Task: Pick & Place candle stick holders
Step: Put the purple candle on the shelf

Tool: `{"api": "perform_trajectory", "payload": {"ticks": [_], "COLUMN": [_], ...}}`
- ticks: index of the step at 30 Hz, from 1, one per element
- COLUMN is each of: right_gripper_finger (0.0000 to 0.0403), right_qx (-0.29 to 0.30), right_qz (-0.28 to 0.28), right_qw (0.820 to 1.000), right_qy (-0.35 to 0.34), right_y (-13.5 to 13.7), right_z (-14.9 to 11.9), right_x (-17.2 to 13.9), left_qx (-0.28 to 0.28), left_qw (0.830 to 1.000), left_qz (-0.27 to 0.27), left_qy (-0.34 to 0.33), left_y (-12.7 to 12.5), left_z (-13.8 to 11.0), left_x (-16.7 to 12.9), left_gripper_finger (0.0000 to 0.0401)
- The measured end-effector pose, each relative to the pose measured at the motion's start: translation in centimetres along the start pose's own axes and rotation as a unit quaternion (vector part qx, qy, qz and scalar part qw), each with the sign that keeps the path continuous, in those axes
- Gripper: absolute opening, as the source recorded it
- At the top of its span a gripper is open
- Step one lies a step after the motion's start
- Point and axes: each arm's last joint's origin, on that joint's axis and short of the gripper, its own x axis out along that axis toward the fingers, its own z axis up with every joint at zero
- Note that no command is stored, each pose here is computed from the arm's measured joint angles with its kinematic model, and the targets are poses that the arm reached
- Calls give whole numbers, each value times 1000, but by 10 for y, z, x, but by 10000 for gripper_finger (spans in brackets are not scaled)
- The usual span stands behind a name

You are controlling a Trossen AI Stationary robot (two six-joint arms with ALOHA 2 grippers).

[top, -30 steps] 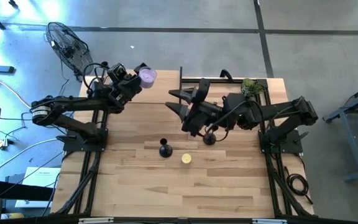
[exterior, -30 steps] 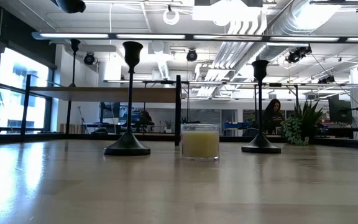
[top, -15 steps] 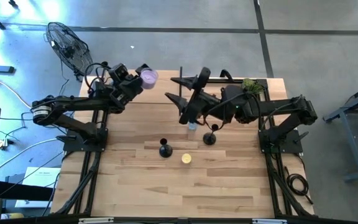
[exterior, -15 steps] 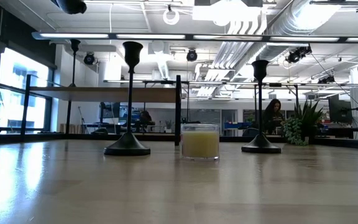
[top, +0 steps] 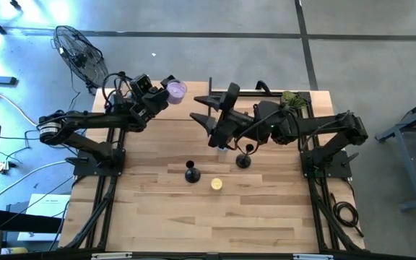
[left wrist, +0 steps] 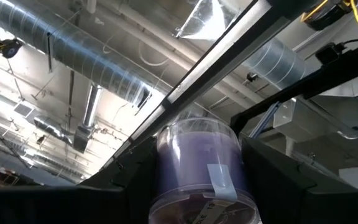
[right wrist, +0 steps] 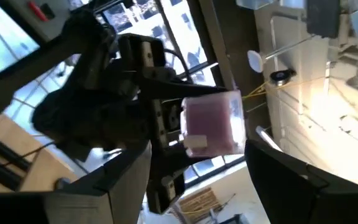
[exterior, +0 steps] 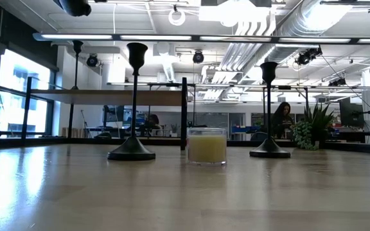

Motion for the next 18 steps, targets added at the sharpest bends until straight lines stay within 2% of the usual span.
{"api": "perform_trajectory", "payload": {"ticks": [5,15,18], "right_gripper_finger": [256,252,252], "right_qx": [-41,-115,-110], "right_qz": [-8,-72,-82], "right_qw": [999,990,990], "right_qy": [6,40,33], "right_y": [10,28,27], "right_z": [-1,2,6], "right_x": [8,24,22], "left_qx": [-7,-9,-12], "left_qw": [1000,1000,1000], "left_qz": [12,-21,-25], "left_qy": [1,8,12], "left_y": [4,1,0], "left_z": [-6,-2,-2], "left_x": [0,10,10], "left_gripper_finger": [203,202,201]}}
